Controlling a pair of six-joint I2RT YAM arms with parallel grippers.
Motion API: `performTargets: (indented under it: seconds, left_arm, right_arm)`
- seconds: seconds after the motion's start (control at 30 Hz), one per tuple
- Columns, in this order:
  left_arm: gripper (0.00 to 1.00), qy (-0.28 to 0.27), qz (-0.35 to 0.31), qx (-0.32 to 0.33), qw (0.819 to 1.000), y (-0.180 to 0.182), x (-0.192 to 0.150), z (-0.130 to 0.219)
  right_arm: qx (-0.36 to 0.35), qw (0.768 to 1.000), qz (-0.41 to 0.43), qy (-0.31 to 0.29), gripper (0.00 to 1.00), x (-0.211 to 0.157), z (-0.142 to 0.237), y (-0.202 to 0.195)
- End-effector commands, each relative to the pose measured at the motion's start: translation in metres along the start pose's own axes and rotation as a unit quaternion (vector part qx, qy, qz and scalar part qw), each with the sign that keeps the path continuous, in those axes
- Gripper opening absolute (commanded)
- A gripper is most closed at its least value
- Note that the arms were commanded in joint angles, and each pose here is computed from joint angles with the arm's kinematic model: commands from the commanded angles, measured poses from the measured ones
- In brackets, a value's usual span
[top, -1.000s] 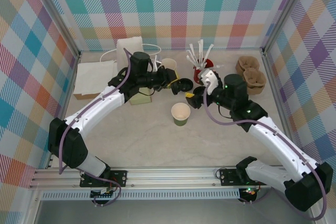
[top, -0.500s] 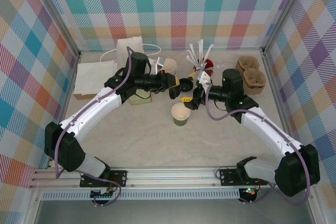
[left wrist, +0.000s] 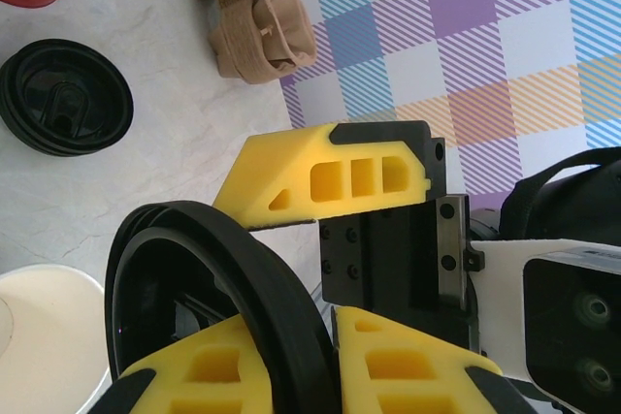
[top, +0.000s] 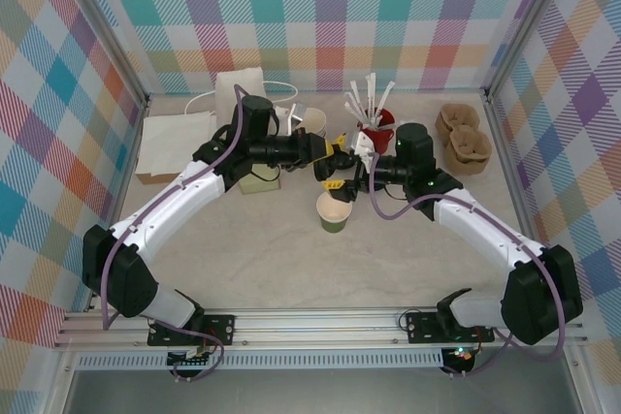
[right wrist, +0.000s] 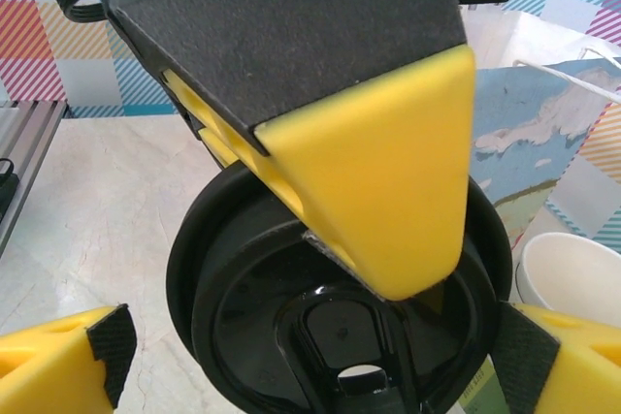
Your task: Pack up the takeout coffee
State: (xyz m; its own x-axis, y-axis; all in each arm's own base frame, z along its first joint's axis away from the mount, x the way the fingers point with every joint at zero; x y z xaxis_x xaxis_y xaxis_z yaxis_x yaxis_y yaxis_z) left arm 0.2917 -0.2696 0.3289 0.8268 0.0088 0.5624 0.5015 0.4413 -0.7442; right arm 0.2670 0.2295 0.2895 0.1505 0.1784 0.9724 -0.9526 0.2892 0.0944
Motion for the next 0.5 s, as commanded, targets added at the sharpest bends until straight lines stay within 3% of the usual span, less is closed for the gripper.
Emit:
performTargets:
  seconds: [0.0,0.47]
  left_arm:
    - [0.10,-0.010,-0.023,-0.026,0.999,-0.0191,0.0022,0.0076]
    - [0.09,-0.010,-0.027,-0.031,0.999,-0.0213,0.0026,0.0078]
  right_arm:
    - [0.021,0.999,0.029,-0.020,0.91,0.0177,0.0005,0.0047]
    - [0.035,0.999,0.011,-0.004,0.78,0.0166,-0.0033,0.0033]
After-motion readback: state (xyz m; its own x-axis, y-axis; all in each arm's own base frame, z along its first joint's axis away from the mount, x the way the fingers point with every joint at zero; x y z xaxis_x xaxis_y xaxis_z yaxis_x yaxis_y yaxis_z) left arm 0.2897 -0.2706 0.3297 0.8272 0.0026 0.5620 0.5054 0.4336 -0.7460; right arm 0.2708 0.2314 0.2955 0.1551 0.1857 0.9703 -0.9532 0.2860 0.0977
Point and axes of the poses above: each hand's point on the last joint's axis, 136 mm out from that joint toward the fingers, its own z axis back along the fingers, its own y axis along the line the jaws close on, x = y × z, the point moved 6 cm from there along z, back along the fingers, and after that the axes turned 14 degrees about -z, right-handed, at the moved point
